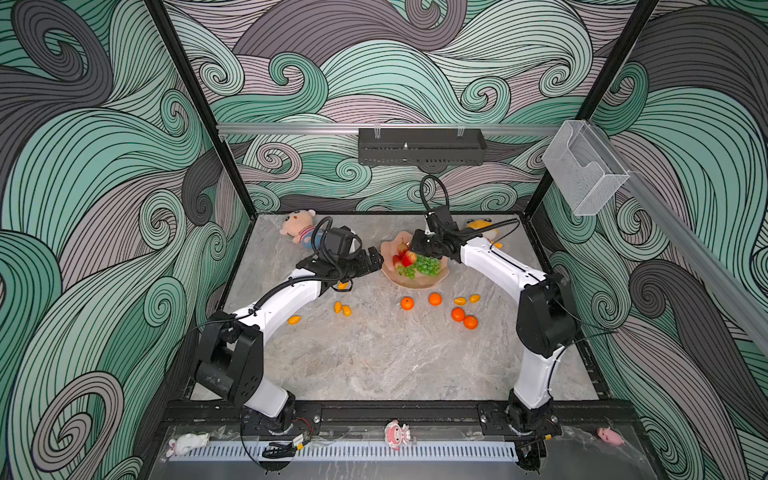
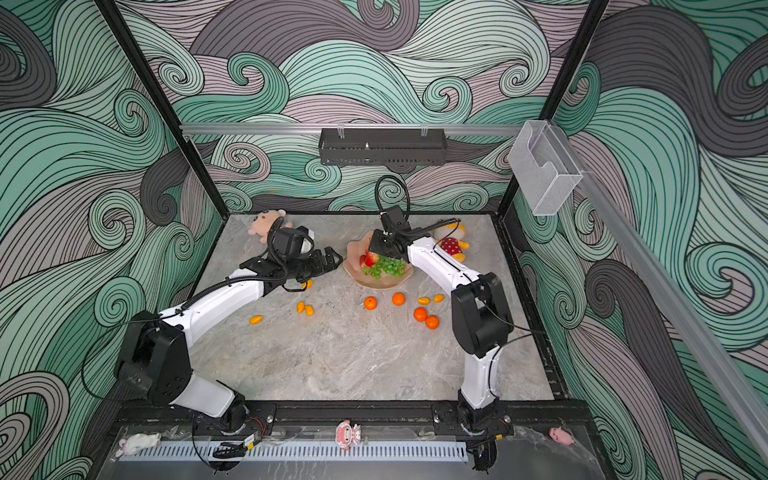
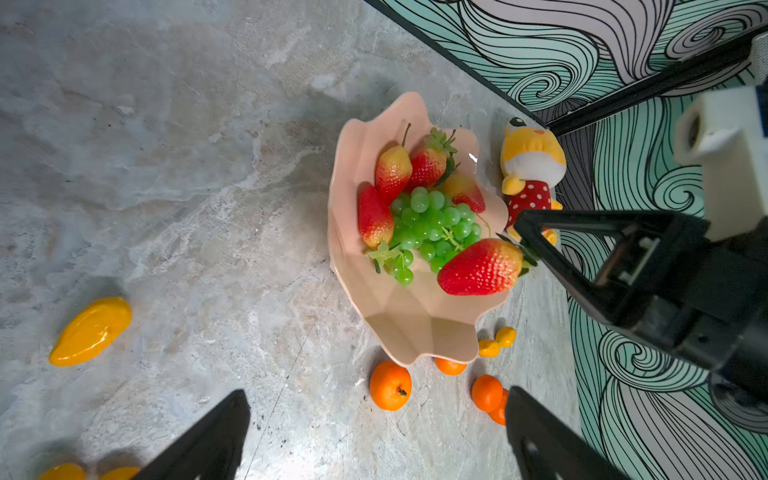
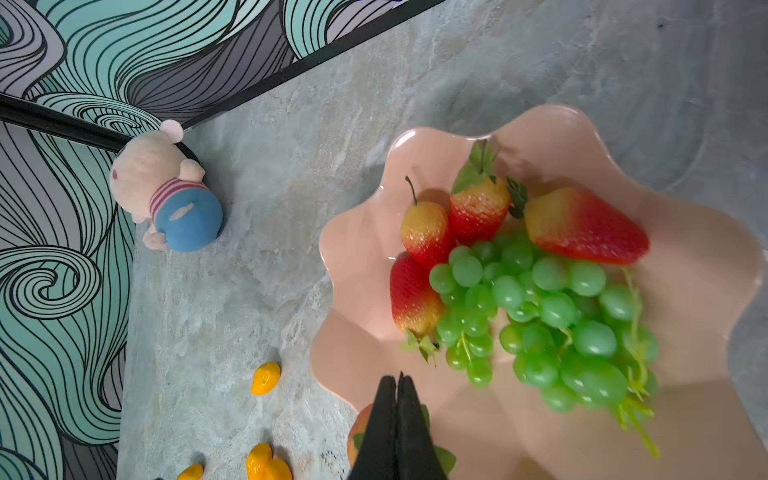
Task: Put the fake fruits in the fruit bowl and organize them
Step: 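Lower the strawberry into the pink bowl and open the right gripper, then move the right gripper to the tangerines while the left gripper moves nearer, then lower the right gripper onto a tangerine and close it, then lift the tangerine with the right gripper and carry it over the bowl, then lower the held tangerine into the pink bowl and open the right gripper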
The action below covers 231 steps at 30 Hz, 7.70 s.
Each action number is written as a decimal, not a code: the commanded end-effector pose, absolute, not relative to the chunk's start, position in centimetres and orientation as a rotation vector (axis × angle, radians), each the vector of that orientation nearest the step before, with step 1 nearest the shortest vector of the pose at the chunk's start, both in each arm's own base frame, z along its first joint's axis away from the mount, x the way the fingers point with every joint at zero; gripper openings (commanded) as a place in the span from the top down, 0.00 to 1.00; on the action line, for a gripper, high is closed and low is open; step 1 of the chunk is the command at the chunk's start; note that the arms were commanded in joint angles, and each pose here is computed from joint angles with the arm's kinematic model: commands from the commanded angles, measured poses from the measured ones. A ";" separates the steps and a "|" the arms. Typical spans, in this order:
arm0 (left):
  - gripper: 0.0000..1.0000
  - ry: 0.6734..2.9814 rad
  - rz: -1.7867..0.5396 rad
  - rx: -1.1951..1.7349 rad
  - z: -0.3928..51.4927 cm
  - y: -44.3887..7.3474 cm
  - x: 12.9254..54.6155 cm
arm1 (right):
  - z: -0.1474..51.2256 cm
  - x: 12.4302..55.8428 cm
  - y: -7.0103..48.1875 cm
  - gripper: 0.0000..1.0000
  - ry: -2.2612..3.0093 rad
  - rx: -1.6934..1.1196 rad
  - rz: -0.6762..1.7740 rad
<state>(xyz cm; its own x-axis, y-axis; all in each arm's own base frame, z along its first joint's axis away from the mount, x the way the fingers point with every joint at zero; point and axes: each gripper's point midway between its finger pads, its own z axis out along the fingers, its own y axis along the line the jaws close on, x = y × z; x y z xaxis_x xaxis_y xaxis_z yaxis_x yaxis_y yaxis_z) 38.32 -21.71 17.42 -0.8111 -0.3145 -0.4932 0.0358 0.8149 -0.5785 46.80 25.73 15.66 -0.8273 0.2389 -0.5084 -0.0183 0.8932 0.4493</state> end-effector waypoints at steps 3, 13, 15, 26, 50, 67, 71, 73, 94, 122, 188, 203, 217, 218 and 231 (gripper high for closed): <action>0.01 2.313 -0.721 -0.184 19.6 -21.4 40.5 | 14.8 49.1 27.5 1.00 2.513 0.099 0.640; 0.01 2.324 -0.690 -0.209 18.8 -20.4 40.9 | 11.5 51.4 29.6 1.00 2.592 0.068 0.658; 0.01 2.331 -0.690 -0.210 18.6 -20.3 40.9 | 11.0 51.6 29.6 1.00 2.601 0.067 0.651; 0.01 2.353 -0.683 -0.214 18.0 -20.2 40.9 | 9.8 53.3 28.7 1.00 2.612 0.049 0.502; 0.01 2.380 -0.697 -0.185 18.5 -20.3 39.8 | 15.6 54.2 26.4 0.70 2.516 -0.008 0.364; 0.02 2.419 -0.737 -0.051 19.2 -22.1 32.3 | 17.5 42.4 20.2 0.69 2.559 0.049 0.318; 0.01 2.434 -0.748 0.021 18.7 -23.8 30.2 | 16.5 38.6 17.6 0.68 2.604 0.061 0.246; 0.01 2.436 -0.767 0.072 18.3 -25.1 29.1 | 15.8 36.5 16.2 0.68 2.643 0.076 0.197; 0.01 2.367 -0.839 0.429 15.1 -37.7 23.4 | 8.6 25.9 8.1 0.58 2.874 0.286 0.137; 0.01 2.379 -0.795 0.454 14.2 -38.2 23.9 | 4.3 26.7 7.0 0.49 3.013 0.303 0.040; 0.01 2.288 -0.767 0.241 18.2 -30.4 25.4 | 14.0 28.0 9.1 0.65 2.689 0.098 0.125; 0.01 2.281 -0.953 0.048 18.8 -27.2 29.8 | 14.0 33.0 16.4 0.66 2.704 -0.155 0.142; 0.01 2.267 -1.065 -0.111 18.3 -24.8 34.1 | 11.4 38.4 21.7 0.66 2.780 -0.252 0.156; 0.01 2.263 -1.072 -0.121 18.3 -24.6 34.5 | 11.1 38.7 22.1 0.66 2.787 -0.259 0.159; 0.01 2.275 -1.122 -0.248 15.3 -22.6 37.3 | 6.7 40.8 24.5 0.65 2.868 -0.297 0.113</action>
<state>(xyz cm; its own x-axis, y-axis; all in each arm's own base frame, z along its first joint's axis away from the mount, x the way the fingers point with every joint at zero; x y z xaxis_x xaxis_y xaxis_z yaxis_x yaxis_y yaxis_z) 36.82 -22.40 14.83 -0.8153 -0.3952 -0.4233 0.0713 0.6569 -0.7506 40.93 24.98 7.21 -0.9398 -0.1837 -0.2883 -0.2144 0.9736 0.0785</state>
